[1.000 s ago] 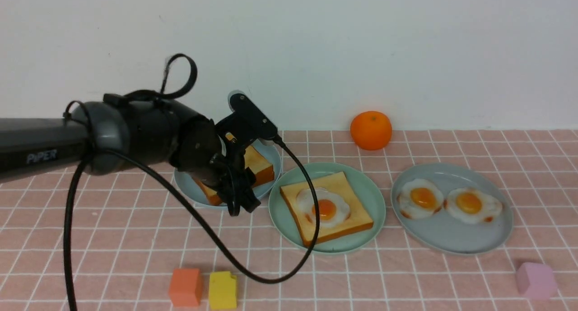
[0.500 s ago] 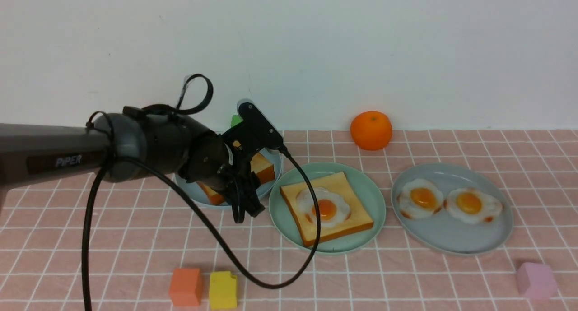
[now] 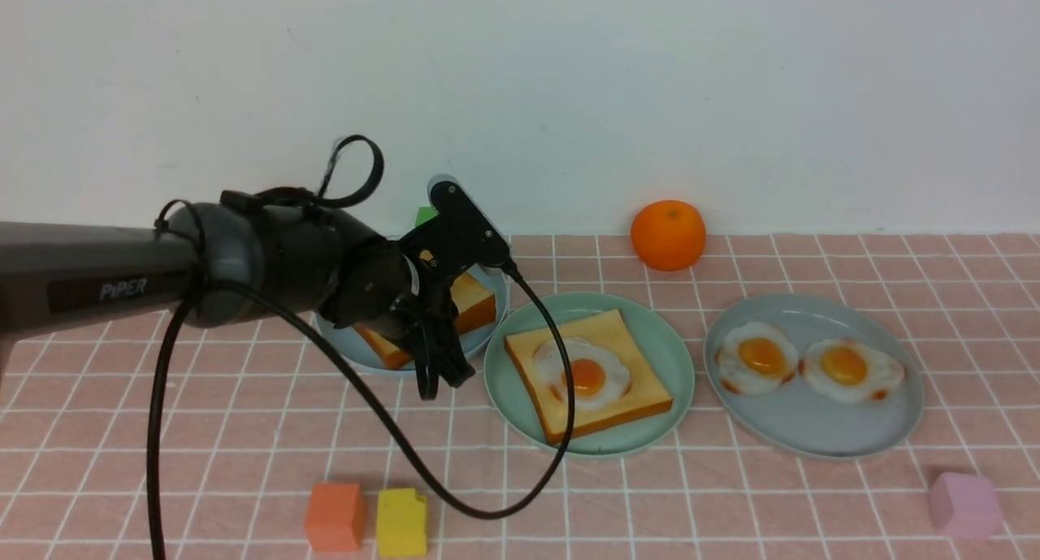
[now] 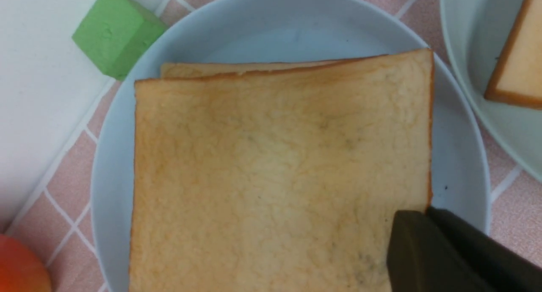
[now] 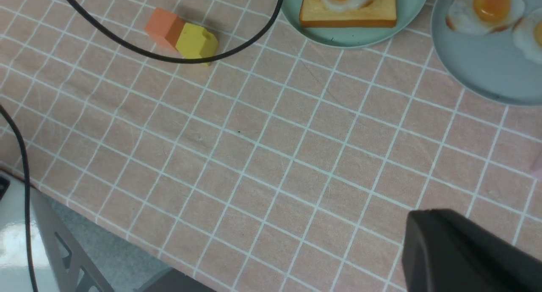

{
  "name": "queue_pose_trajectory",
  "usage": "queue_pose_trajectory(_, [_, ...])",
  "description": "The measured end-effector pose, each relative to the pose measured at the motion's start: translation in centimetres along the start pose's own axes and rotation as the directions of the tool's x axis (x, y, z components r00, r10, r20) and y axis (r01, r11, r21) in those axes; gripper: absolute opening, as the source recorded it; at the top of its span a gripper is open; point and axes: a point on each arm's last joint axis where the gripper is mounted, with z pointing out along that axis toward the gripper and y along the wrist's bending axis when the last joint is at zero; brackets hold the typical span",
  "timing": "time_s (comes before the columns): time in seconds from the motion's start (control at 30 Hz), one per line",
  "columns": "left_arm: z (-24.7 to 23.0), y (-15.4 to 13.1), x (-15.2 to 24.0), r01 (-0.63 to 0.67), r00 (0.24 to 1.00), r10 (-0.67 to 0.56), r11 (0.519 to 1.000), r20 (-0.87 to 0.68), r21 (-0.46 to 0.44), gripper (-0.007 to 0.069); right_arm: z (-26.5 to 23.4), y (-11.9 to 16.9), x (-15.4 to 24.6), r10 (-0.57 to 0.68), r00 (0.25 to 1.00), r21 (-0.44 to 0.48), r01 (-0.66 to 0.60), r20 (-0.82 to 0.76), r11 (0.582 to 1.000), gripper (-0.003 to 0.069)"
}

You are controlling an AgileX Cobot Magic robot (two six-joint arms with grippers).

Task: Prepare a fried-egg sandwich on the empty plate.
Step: Use the left arm to grab a slice of bread, then use the left arm to place a slice of bread on the fried egg in the middle

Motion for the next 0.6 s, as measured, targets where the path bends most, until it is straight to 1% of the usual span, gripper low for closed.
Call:
queue_pose_trajectory(0.07, [-0.2,0.1,-0.1,0.004,1.0,-0.004,1.0,0.003,-0.002,0.0013,0.0,0.0,0.0,0.0,1.0,0.0,0.0,0.0,1.0,0.001])
queue_pose_trajectory(0.27, [-3.2,1.0,-1.7,0.023,0.997,-0.021,0.999,0.069,-0.03,0.0013,0.0,0.0,0.0,0.0,1.0,0.0,0.0,0.0,1.0,0.0011])
queue_pose_trajectory(0.5, [-5.2,1.2,-2.1,0.039,0.998,-0.037,0.999,0.053,-0.029,0.0013,0.0,0.0,0.0,0.0,1.0,0.0,0.0,0.0,1.0,0.0015])
queue_pose_trajectory(0.6, [-6.9,0.6,-3.0,0.035,0.997,-0.034,0.999,0.073,-0.018,0.0013,-0.2,-0.4,0.0,-0.006,1.0,0.036,0.006,0.017,0.999,0.0015])
